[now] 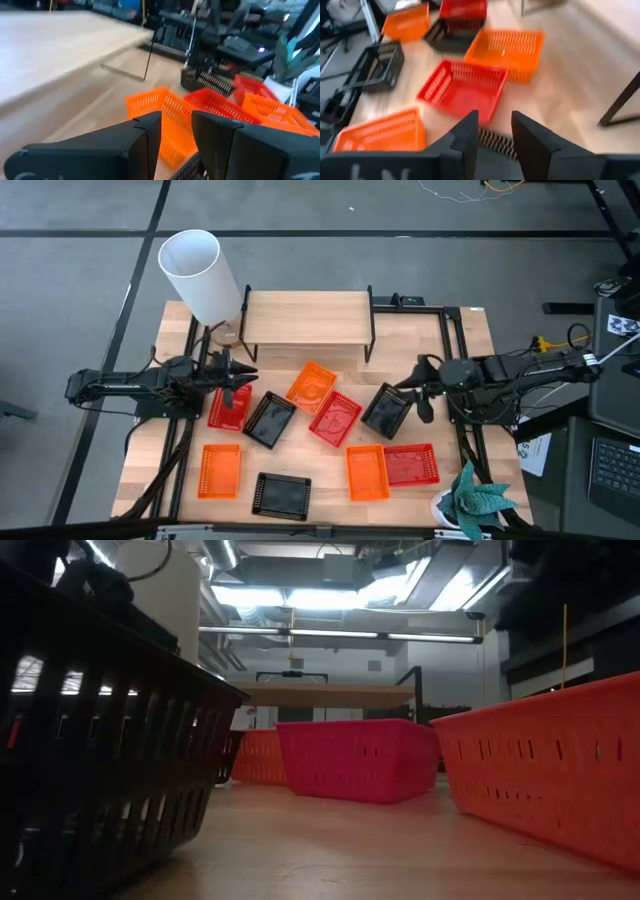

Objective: Stack baskets on shelf by color
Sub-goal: Put the top left red bin on the shelf

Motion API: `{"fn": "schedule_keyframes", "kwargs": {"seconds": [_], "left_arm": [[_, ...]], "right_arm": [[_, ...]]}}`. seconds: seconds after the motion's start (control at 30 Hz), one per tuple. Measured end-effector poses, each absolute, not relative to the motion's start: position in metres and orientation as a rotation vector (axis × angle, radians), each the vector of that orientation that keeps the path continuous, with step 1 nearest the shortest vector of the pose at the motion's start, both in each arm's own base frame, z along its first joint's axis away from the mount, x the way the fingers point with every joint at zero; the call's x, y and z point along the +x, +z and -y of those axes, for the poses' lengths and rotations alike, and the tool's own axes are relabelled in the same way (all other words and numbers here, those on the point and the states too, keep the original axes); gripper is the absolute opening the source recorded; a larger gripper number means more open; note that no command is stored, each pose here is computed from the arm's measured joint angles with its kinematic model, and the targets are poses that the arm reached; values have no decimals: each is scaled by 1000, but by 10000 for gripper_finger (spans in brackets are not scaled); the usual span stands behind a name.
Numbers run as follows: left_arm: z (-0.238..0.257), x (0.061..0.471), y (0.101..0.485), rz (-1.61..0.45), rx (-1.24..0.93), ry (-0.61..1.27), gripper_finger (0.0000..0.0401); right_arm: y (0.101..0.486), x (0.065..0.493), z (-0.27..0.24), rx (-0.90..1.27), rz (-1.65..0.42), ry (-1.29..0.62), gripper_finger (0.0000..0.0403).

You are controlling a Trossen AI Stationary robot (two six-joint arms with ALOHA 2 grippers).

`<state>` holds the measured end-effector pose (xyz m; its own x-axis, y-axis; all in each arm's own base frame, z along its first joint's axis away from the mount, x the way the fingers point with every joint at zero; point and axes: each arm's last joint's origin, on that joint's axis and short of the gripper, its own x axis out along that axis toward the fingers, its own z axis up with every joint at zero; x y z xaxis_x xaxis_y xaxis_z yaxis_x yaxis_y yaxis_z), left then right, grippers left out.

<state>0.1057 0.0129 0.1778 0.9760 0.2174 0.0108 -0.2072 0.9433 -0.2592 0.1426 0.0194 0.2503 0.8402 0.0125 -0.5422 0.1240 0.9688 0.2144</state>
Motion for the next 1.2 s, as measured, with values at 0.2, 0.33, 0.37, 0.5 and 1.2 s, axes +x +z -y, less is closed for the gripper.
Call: {"fn": "schedule_keyframes", "kwargs": {"seconds": [0.2,0.33,0.37,0.5,1.2], "left_arm": [[-3,108,200,120,-105,40,101],[2,115,217,-22,-111,6,101],[4,117,222,-65,-123,-1,101],[12,130,240,-305,-159,-29,101],[83,162,246,-1044,-125,-243,101]], "right_arm": [[245,138,-22,234,-664,31,116],[245,138,-22,231,-666,31,116],[245,138,-22,226,-666,33,116],[245,138,-22,186,-664,46,116],[246,139,-20,164,-640,-15,116]]}}
